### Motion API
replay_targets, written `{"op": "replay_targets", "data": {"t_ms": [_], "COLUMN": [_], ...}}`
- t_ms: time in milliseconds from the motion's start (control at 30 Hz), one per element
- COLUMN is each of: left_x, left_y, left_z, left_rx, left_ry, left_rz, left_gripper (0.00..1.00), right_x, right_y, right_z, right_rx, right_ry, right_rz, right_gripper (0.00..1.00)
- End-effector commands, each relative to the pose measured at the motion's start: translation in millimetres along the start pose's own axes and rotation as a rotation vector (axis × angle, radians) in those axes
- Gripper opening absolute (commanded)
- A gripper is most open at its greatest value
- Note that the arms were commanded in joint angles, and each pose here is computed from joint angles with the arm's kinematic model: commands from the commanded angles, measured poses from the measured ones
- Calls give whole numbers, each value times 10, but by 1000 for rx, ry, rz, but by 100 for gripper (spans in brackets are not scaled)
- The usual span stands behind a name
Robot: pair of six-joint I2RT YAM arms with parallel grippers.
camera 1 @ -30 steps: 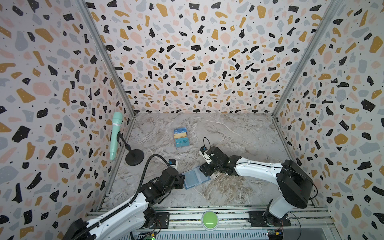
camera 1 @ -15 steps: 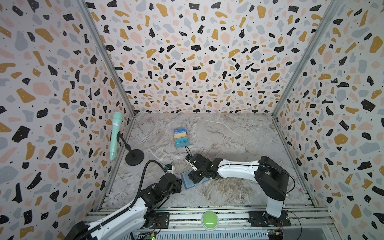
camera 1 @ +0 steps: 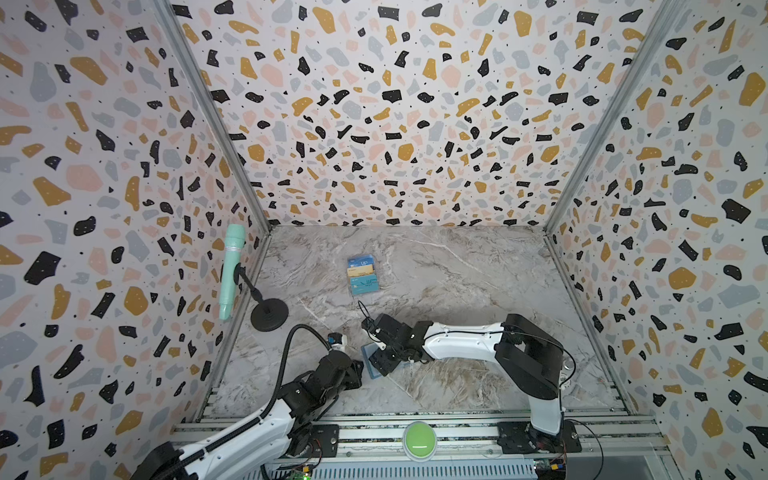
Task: Take the credit cards out of the card holder
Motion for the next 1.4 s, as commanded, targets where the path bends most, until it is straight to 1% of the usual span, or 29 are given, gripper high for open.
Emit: {"op": "replay_targets", "data": {"t_ms": [0, 133, 333, 533, 633, 800, 900, 1100, 1367], "left_x": [-13, -14, -16, -13, -15, -20, -19, -16, -12], "left_y": [-32, -35, -39, -31, -33, -41, -39, -36, -14], "left_z": [45, 61, 75, 72, 74, 78, 75, 66, 41], "left_rx": [5, 0, -3, -7, -7, -8, -7, -11, -12], "left_ry": [8, 16, 23, 25, 23, 24, 23, 20, 14], "left_rz": [-2, -2, -3, -6, -6, -3, -4, -2, -8], "left_gripper": [27, 27, 27, 27, 27, 27, 27, 27, 27], "right_x": [10, 9, 81, 125, 157, 221, 243, 264, 398], "right_y": [-56, -96, -62, -47, -35, -15, -21, -118, -176], "right_z": [-67, -102, -72, -88, -69, -81, -163, -401, -635], "right_rx": [1, 3, 11, 14, 19, 8, -4, -14, -51], "right_ry": [-47, -70, -45, -43, -22, -4, -28, -128, -170], "right_rz": [50, 65, 41, 34, 27, 16, 18, 58, 50], "right_gripper": [73, 70, 69, 65, 59, 56, 53, 53, 53]}}
Point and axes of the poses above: each gripper's point midway between its finger pads, its own x axis back along the fingers, its own z axis along the line the jaws close on, y = z × x, the point moved 3 cm from there along x, back along the fingers, and after that the axes turned 2 degrees about x, right-handed, at the moved point
